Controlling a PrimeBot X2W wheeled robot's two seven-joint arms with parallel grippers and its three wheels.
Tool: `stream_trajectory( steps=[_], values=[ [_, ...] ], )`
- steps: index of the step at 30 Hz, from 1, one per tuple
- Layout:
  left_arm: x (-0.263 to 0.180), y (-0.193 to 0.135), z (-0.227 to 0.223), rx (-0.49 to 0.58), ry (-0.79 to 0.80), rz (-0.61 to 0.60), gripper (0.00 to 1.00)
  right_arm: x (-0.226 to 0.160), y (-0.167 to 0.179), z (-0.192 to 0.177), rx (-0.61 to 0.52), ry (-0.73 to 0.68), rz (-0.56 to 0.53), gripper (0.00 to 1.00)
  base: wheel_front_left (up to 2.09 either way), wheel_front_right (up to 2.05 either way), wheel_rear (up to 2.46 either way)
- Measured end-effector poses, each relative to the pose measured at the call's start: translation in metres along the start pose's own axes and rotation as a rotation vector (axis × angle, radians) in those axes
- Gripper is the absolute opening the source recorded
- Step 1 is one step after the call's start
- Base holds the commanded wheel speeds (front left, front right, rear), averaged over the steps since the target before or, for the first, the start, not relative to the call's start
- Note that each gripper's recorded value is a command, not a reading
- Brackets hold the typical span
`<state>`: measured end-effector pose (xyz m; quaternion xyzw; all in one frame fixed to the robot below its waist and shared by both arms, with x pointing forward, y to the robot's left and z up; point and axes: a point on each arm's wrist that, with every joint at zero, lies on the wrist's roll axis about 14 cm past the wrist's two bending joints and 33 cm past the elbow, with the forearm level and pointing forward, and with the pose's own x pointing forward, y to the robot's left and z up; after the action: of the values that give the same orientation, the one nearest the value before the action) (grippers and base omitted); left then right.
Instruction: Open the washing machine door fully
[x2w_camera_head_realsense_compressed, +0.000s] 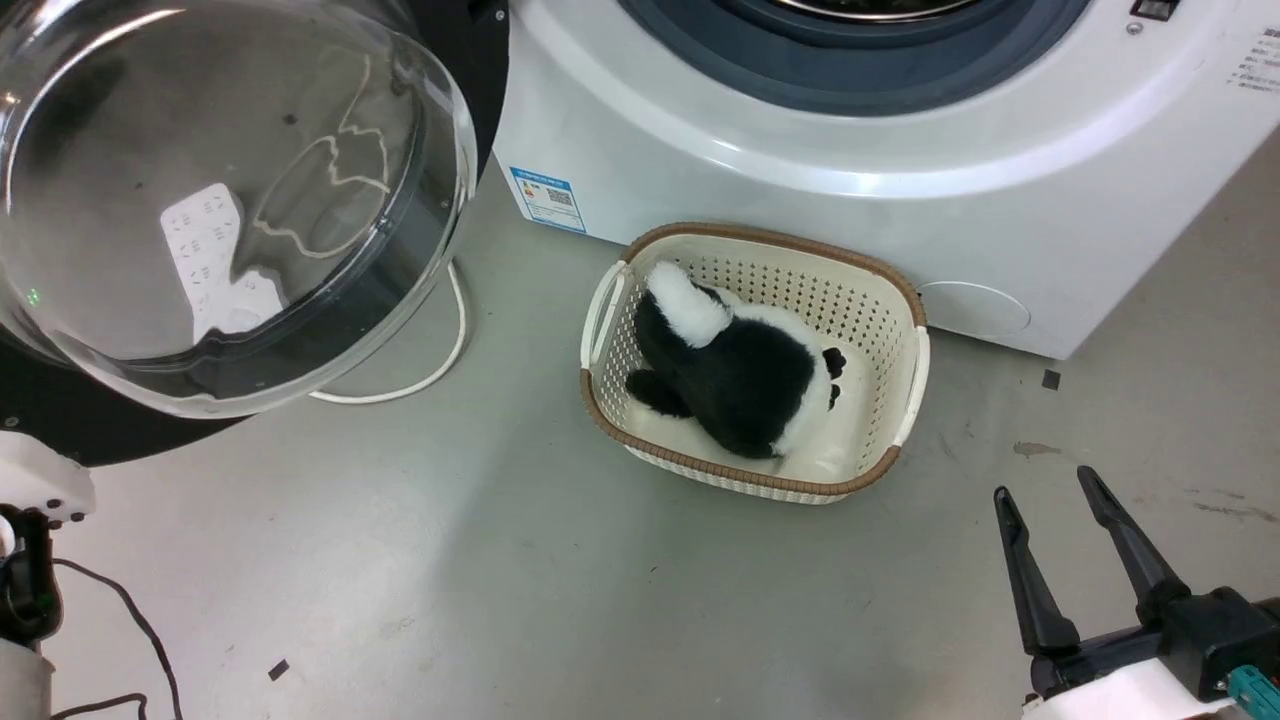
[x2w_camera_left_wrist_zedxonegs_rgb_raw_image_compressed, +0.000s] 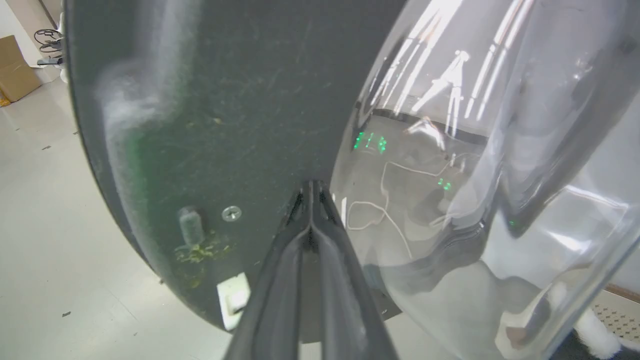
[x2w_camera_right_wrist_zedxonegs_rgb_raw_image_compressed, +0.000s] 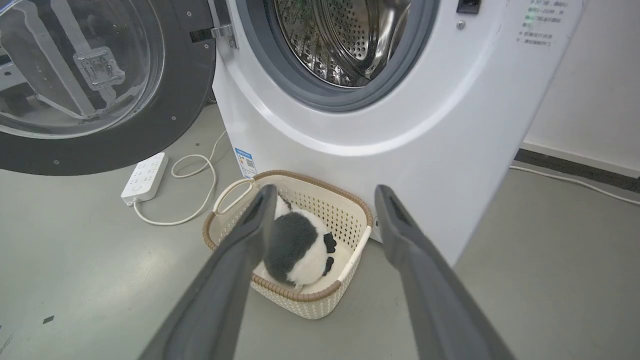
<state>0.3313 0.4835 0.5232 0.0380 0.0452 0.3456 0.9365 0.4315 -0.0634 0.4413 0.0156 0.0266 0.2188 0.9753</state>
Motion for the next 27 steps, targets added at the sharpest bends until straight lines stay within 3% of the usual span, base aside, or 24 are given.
stream_trajectory(
  steps=[5,10,16,25,26,27],
  values=[
    [-0.001,-0.002,0.005,0.008,-0.034,-0.019,0.00,-0.003,-0.003,0.012,-0.016,-0.027,-0.008,1.00,0.00,0.00,0.00],
    [-0.006,-0.020,0.045,-0.040,-0.188,-0.074,0.00,-0.008,-0.009,0.041,-0.036,-0.102,-0.042,1.00,0.00,0.00,0.00],
    [-0.048,-0.073,0.090,-0.105,-0.376,-0.228,0.00,-0.026,-0.025,0.084,-0.088,-0.212,-0.116,1.00,0.00,0.00,0.00],
    [-0.120,-0.162,0.070,-0.200,-0.349,-0.463,0.00,-0.076,-0.042,0.109,-0.134,-0.261,-0.224,1.00,0.00,0.00,0.00],
    [-0.125,-0.170,0.066,-0.205,-0.337,-0.484,0.07,-0.081,-0.044,0.110,-0.138,-0.264,-0.235,1.00,0.00,0.00,0.00],
    [-0.130,-0.177,0.063,-0.211,-0.328,-0.500,0.48,-0.086,-0.046,0.110,-0.140,-0.264,-0.246,1.00,0.00,0.00,0.00]
  ],
)
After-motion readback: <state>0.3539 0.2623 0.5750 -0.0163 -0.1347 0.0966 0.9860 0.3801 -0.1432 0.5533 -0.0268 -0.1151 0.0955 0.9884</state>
